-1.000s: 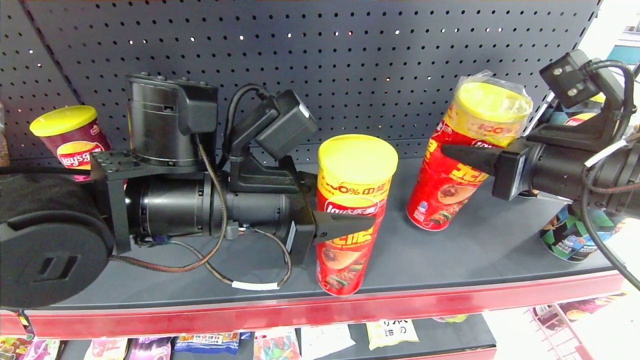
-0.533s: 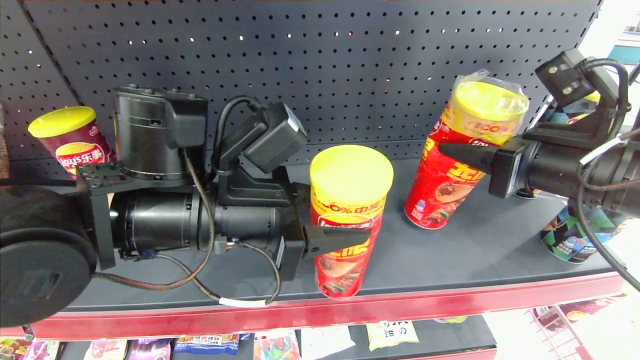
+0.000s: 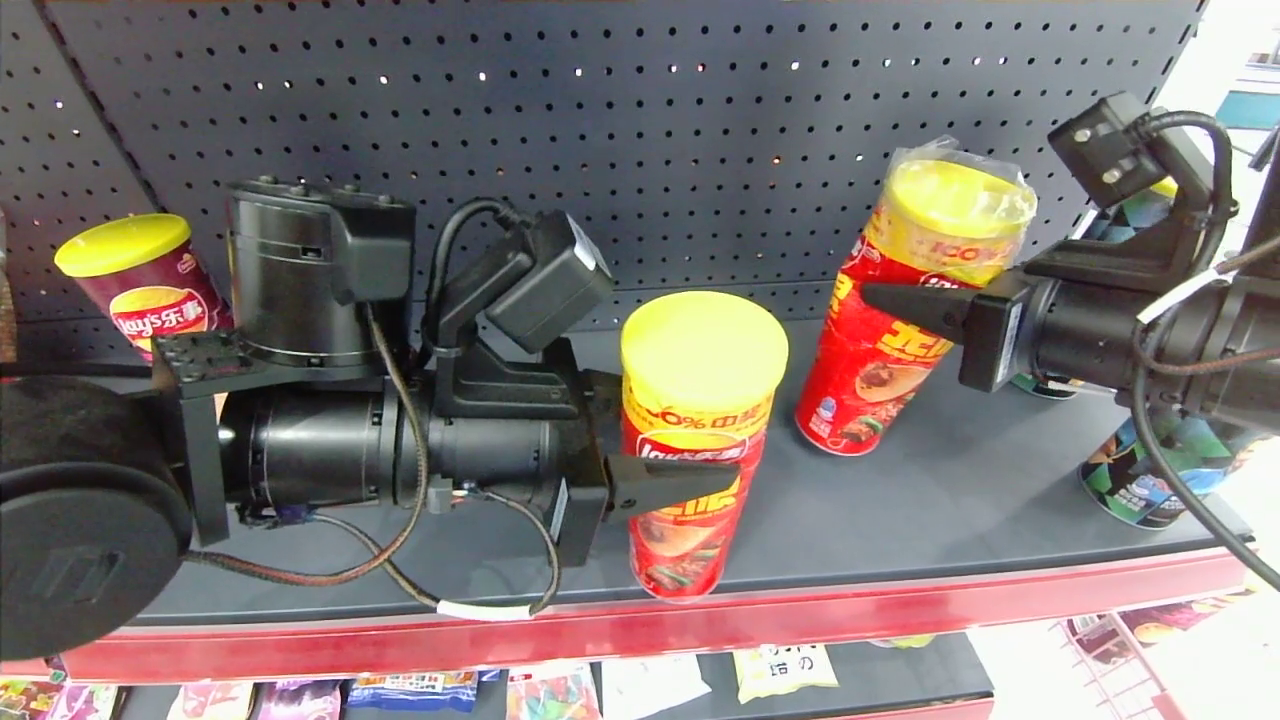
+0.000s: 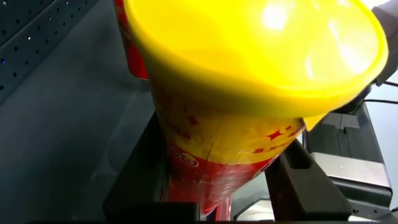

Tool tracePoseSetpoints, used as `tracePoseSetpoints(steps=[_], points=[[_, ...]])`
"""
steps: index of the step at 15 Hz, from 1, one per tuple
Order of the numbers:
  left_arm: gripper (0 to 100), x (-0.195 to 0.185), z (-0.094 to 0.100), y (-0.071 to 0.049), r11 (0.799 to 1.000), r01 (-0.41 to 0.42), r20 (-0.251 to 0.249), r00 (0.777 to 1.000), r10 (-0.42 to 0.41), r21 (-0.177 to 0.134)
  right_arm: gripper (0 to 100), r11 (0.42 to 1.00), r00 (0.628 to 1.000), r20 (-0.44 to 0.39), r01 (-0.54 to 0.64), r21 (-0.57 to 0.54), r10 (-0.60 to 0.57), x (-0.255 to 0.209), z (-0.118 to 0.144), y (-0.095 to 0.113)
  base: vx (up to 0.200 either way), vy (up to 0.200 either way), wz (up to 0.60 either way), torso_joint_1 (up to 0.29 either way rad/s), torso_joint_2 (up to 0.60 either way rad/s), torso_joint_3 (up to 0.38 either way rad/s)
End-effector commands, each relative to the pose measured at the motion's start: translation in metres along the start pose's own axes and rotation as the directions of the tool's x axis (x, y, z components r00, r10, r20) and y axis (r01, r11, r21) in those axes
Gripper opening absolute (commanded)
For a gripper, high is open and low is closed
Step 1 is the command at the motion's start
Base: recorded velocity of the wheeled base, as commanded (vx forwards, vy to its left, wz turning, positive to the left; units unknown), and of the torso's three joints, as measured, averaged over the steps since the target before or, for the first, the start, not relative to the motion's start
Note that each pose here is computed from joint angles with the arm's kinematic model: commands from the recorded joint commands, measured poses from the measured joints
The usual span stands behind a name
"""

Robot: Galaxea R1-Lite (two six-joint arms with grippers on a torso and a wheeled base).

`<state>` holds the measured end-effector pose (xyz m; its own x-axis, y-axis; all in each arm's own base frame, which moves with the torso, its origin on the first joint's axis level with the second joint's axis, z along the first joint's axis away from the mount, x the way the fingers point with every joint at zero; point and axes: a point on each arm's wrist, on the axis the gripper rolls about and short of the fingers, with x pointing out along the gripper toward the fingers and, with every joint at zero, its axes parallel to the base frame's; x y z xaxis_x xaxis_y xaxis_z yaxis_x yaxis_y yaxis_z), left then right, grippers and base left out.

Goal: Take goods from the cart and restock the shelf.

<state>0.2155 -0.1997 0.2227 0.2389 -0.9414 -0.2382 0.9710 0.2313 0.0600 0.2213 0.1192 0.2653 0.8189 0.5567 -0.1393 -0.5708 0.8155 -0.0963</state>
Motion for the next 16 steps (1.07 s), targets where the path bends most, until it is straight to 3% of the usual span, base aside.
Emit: tracePoseSetpoints(steps=[1, 4, 6, 8, 13, 16], points=[[100, 0.001, -0.001, 0.001, 1.0, -0.001, -0.006, 1.0, 0.001, -0.003, 0, 1.0, 1.0, -0.001, -0.009, -0.001, 0.009, 0.01, 0.002, 0.001, 0.0, 0.0, 0.0, 0.0, 0.0, 0.0], [100, 0.0, -0.001, 0.0, 1.0, -0.005, -0.004, 1.0, 0.005, -0.005, 0, 0.999, 0.999, -0.004, -0.039, -0.003, 0.039, 0.02, 0.003, 0.008, 0.0, 0.0, 0.0, 0.0, 0.0, 0.0], [100, -0.008, -0.008, 0.007, 0.997, -0.074, -0.028, 0.997, 0.073, -0.02, 0, 0.996, 0.995, -0.021, -0.094, -0.005, 0.094, 0.031, -0.001, 0.022, 0.0, 0.0, 0.0, 0.0, 0.0, 0.0], [100, -0.021, -0.009, -0.002, 0.996, -0.084, -0.022, 0.996, 0.084, -0.018, 0, 0.992, 0.992, -0.032, -0.126, -0.008, 0.126, 0.041, -0.002, 0.031, 0.0, 0.0, 0.0, 0.0, 0.0, 0.0], [100, -0.057, -0.024, -0.02, 0.989, -0.143, -0.042, 0.989, 0.141, -0.042, 0, 0.99, 0.992, -0.009, -0.122, 0.071, 0.123, 0.072, 0.008, 0.031, 0.0, 0.0, 0.0, 0.0, 0.0, 0.0], [100, -0.08, -0.023, -0.027, 0.975, -0.207, -0.018, 0.978, 0.206, -0.078, 0, 0.987, 0.989, -0.023, -0.144, 0.067, 0.146, 0.082, 0.004, 0.039, 0.0, 0.0, 0.0, 0.0, 0.0, 0.0]])
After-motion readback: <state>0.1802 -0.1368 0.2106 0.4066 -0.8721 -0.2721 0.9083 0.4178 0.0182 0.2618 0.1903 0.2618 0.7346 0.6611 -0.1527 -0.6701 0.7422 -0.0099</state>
